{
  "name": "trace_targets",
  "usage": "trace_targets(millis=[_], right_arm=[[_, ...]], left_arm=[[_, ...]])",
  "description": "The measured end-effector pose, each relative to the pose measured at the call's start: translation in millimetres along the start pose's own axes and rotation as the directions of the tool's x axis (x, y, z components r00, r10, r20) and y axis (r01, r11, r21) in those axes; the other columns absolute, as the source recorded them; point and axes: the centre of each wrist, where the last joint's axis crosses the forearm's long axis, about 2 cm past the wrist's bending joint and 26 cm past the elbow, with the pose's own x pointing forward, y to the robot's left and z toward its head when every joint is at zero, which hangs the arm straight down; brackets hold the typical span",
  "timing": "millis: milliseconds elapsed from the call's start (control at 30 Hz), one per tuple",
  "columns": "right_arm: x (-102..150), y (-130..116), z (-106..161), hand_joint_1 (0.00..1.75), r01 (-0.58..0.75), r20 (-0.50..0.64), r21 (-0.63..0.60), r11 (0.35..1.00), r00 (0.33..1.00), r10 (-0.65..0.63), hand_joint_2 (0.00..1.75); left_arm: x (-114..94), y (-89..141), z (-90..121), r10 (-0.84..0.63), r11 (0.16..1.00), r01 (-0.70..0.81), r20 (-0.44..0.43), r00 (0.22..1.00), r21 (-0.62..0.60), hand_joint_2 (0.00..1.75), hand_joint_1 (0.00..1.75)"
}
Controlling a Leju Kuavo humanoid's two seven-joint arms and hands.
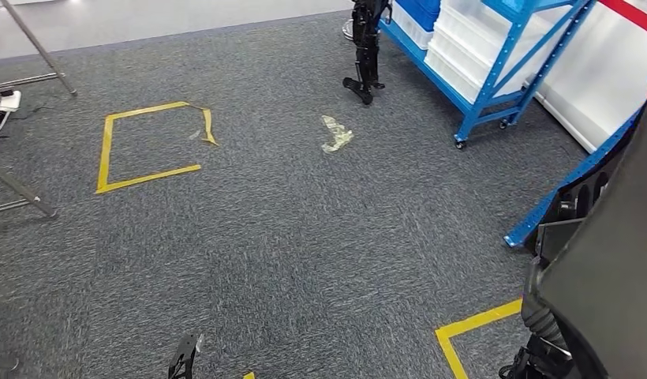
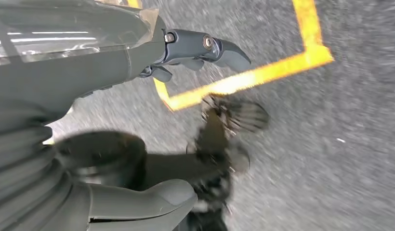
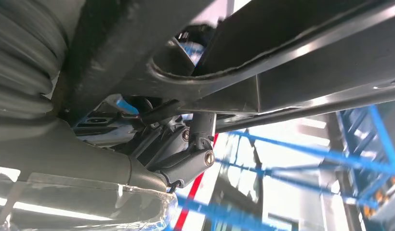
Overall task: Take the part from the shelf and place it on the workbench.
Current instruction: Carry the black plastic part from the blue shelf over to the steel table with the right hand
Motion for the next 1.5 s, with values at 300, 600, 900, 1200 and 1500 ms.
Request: trace_targets(millis=[300,600,900,1200,1500], right_arm=[[-1,9,-6,1.75,0.028,0.009,0.008,1.0,1.0,-0.028,1.75],[-5,11,-4,1.75,0.028,-0.005,0.01,1.0,1.0,-0.028,1.75],[-5,10,-2,1.75,0.02,-0.007,0.021,1.0,1.0,-0.02,1.75],[-4,8,1,1.75,0.014,-0.013,0.036,0.999,1.0,-0.014,1.75],[-2,7,2,1.75,0.024,-0.019,0.071,0.997,1.0,-0.023,1.75]], left_arm=[[23,-19,4,0.037,0.996,-0.034,0.035,0.999,-0.079,1.75,0.0],[18,-30,5,0.086,0.991,-0.081,0.043,0.995,-0.11,1.75,0.0],[-2,-25,2,0.145,0.987,-0.142,0.037,0.989,-0.079,1.75,0.0],[-28,-13,0,0.167,0.978,-0.167,-0.011,0.986,-0.121,1.75,0.0],[-24,5,1,0.218,0.971,-0.217,-0.009,0.976,-0.104,1.75,0.0]])
